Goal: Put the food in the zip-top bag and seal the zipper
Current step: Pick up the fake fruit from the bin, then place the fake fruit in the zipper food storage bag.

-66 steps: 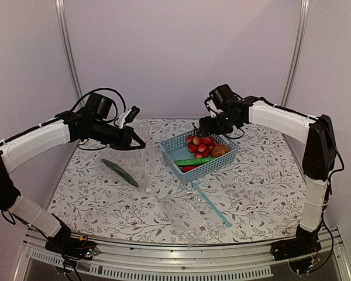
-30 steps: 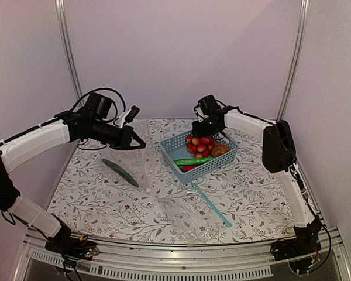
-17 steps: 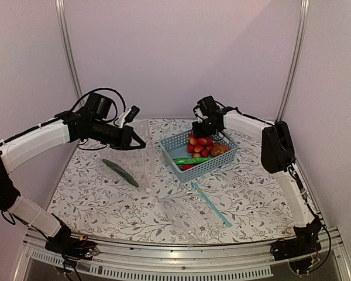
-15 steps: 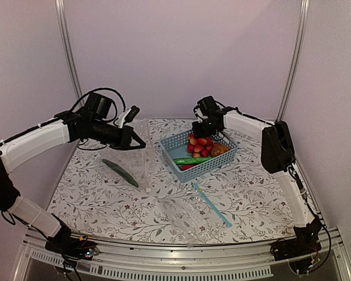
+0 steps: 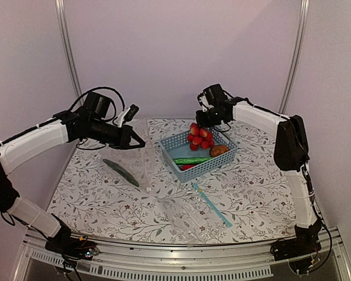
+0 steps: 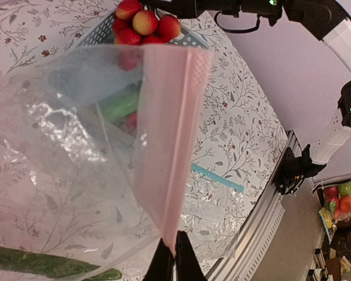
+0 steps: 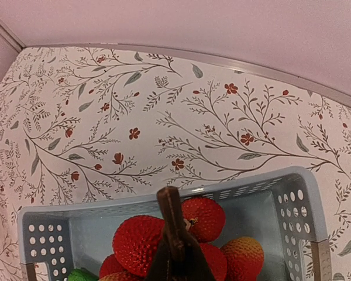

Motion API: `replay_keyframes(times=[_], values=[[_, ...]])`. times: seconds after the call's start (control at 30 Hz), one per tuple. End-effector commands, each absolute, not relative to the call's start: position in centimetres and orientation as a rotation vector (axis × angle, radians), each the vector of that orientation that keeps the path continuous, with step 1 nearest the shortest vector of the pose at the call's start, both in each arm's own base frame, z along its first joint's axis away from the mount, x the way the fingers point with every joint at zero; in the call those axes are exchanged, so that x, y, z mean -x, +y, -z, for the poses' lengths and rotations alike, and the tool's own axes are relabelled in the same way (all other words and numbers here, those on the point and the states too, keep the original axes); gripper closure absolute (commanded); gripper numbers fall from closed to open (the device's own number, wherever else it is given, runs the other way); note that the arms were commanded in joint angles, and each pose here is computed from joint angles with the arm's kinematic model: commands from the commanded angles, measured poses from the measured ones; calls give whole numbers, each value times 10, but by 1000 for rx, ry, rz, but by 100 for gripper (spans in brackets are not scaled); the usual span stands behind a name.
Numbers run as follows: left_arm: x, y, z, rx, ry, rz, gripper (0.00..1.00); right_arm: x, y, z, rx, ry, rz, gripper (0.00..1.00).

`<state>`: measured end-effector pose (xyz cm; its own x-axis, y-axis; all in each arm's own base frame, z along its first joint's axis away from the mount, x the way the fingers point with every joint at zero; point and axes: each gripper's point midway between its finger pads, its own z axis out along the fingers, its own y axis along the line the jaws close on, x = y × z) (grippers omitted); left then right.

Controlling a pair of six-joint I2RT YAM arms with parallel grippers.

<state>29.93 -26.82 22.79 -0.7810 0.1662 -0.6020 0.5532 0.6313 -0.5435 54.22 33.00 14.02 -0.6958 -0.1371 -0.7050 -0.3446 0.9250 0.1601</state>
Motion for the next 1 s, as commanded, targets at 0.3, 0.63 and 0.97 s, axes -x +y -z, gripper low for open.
replay_keyframes(times=[0.3, 0.63, 0.97], values=[[-301, -268, -239, -565, 2310, 1039, 100, -495, 308, -280, 366, 2118, -463, 100], [-292, -277, -247, -619, 2281, 1103, 100, -360, 326, -341, 694, 2074, -680, 100], [-274, -293, -257, -741, 2199, 1138, 100, -208, 357, -345, 996, 2114, -991, 100]])
